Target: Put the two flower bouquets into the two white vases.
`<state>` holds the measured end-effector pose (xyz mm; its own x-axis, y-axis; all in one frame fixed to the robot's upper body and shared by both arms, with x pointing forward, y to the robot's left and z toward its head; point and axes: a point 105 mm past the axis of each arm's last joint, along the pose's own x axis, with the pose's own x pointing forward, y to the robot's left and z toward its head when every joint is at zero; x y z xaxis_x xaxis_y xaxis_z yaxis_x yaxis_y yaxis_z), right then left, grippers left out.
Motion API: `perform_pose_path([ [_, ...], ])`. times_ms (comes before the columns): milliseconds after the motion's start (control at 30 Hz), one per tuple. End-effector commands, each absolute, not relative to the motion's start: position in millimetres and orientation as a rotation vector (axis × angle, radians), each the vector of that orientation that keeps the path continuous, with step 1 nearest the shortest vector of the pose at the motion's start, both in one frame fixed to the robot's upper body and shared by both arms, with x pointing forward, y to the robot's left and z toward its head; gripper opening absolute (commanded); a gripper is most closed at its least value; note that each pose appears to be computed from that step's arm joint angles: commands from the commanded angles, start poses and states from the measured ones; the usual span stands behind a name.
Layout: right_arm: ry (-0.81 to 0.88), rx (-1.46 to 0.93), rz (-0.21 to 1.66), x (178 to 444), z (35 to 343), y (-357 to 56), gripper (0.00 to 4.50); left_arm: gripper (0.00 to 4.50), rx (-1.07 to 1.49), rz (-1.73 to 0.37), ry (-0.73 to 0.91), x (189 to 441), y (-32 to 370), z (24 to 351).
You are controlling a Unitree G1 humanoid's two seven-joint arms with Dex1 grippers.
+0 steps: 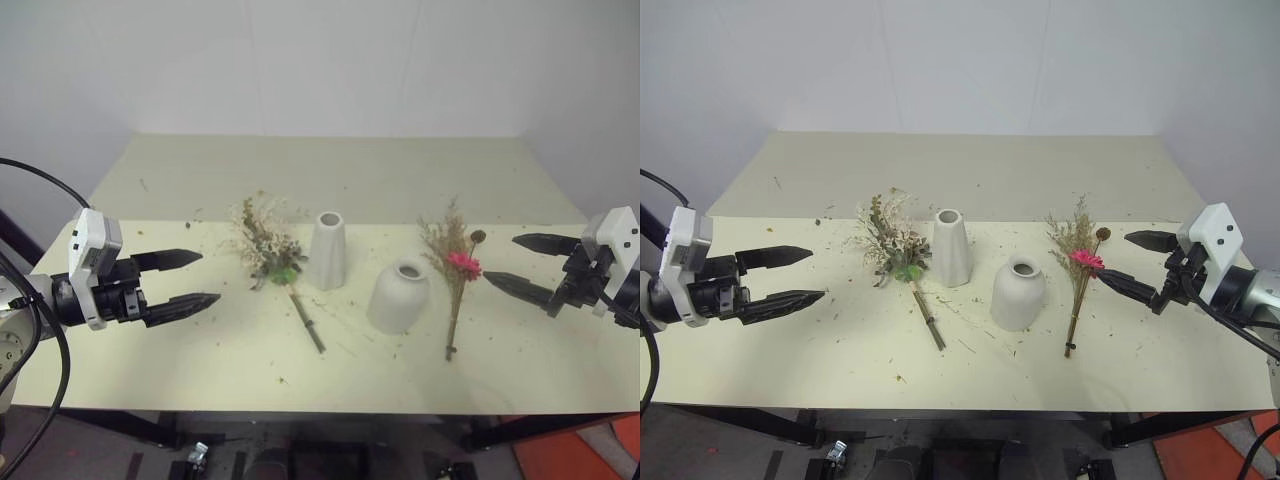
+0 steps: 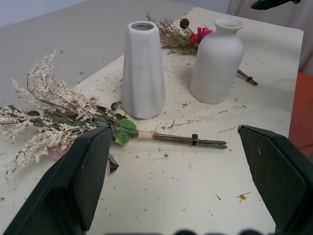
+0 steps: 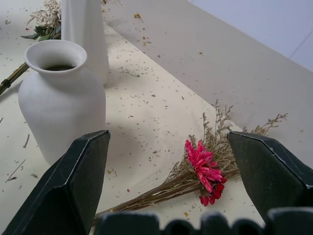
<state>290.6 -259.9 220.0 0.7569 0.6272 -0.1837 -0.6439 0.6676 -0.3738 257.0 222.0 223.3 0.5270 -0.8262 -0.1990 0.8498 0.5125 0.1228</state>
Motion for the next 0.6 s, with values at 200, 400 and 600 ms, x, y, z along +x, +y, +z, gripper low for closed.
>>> perform_pose_path([
  [200,-0.018,-0.486,0.717,291,236,-259,4.50,4.48,0.240,-1.021,0.096,256,219,230],
  [400,-0.026,-0.486,0.721,292,236,-259,4.50,4.48,0.226,-0.983,0.118,264,213,226],
  [600,-0.043,-0.482,0.725,294,237,-257,4.50,4.48,0.163,-0.873,0.182,279,189,217],
])
